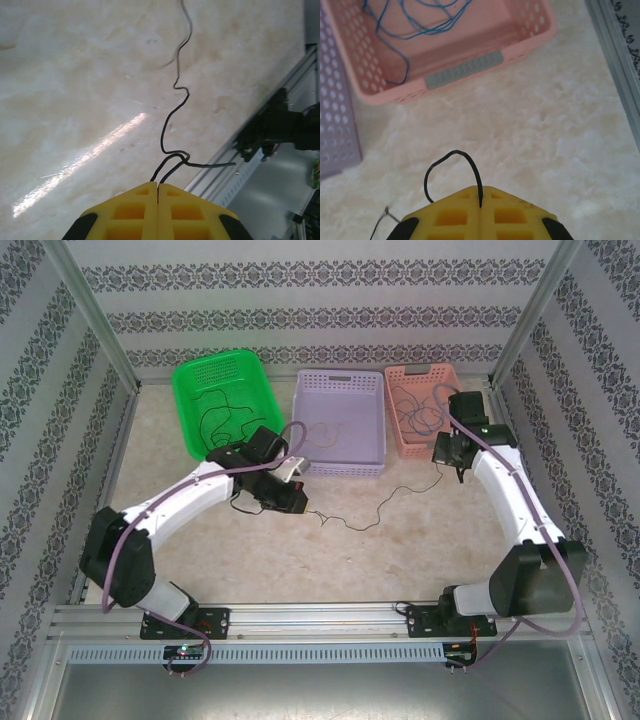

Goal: Untangle the cables

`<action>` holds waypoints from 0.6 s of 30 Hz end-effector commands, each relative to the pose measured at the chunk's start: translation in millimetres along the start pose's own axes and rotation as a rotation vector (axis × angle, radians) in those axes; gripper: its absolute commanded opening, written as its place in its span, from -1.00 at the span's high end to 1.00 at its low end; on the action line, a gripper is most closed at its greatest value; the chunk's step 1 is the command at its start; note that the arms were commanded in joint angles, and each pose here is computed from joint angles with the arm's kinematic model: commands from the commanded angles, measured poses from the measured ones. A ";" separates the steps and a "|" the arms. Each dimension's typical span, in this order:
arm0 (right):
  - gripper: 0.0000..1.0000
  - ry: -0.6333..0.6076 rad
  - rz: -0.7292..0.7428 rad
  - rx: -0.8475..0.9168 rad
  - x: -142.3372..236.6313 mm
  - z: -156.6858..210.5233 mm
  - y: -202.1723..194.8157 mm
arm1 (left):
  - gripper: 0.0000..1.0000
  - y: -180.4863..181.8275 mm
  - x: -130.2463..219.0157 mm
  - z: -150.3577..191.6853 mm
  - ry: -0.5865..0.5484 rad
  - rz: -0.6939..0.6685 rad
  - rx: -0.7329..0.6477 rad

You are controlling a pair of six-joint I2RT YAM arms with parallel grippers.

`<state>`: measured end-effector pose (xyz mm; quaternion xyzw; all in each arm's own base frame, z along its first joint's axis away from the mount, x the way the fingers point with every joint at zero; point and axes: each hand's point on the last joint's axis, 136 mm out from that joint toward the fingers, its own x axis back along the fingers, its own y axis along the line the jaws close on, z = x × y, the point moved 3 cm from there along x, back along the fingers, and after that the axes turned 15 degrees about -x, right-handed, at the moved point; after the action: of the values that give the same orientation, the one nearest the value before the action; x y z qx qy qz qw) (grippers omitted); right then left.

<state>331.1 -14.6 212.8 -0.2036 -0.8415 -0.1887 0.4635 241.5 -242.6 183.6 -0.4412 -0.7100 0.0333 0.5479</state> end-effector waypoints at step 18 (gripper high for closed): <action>0.34 0.357 -0.378 -0.027 49.6 102.2 69.2 | 1.00 -13.9 158.1 -98.2 -0.782 -0.385 -0.133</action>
<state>281.9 89.1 192.8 -0.0558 -0.7687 -0.2894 0.5676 297.5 -195.8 329.5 -0.3139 -0.9089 0.0619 0.2675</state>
